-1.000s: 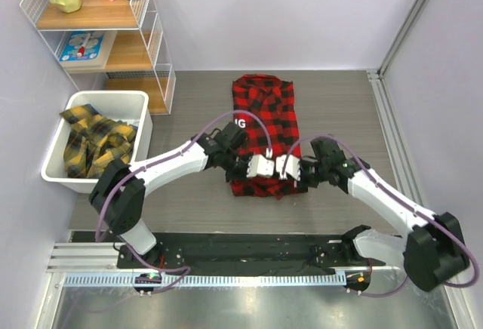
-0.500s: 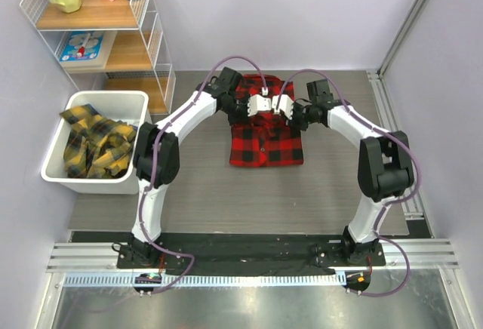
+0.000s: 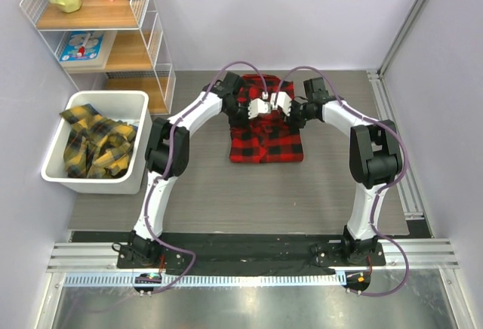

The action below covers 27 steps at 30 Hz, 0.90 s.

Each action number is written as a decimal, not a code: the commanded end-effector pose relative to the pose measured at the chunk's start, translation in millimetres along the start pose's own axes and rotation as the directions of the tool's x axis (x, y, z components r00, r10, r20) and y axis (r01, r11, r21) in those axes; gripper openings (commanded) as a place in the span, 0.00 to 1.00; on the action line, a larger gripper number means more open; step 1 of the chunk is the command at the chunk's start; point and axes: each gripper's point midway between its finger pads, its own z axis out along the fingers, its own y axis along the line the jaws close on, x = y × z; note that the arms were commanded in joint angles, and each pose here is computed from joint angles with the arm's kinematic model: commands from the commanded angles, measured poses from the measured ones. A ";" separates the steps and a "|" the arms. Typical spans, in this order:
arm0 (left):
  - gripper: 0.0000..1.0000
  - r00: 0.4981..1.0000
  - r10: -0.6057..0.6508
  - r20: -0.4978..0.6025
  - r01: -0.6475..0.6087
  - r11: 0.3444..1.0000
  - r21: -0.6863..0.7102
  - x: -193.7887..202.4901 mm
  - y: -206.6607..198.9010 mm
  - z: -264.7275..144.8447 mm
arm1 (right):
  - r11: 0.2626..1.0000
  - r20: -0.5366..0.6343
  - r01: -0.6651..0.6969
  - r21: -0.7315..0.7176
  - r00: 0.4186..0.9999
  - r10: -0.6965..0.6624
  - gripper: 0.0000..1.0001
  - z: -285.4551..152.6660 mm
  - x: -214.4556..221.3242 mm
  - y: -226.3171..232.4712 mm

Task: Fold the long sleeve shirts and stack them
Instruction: Fold the shirt

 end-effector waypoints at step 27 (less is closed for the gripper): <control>0.69 0.350 -0.930 0.109 0.753 0.348 0.559 -86.3 -128.8 -98.7 | 0.443 -0.099 -0.796 -0.413 0.523 0.847 0.49 -81.3 -79.8 102.5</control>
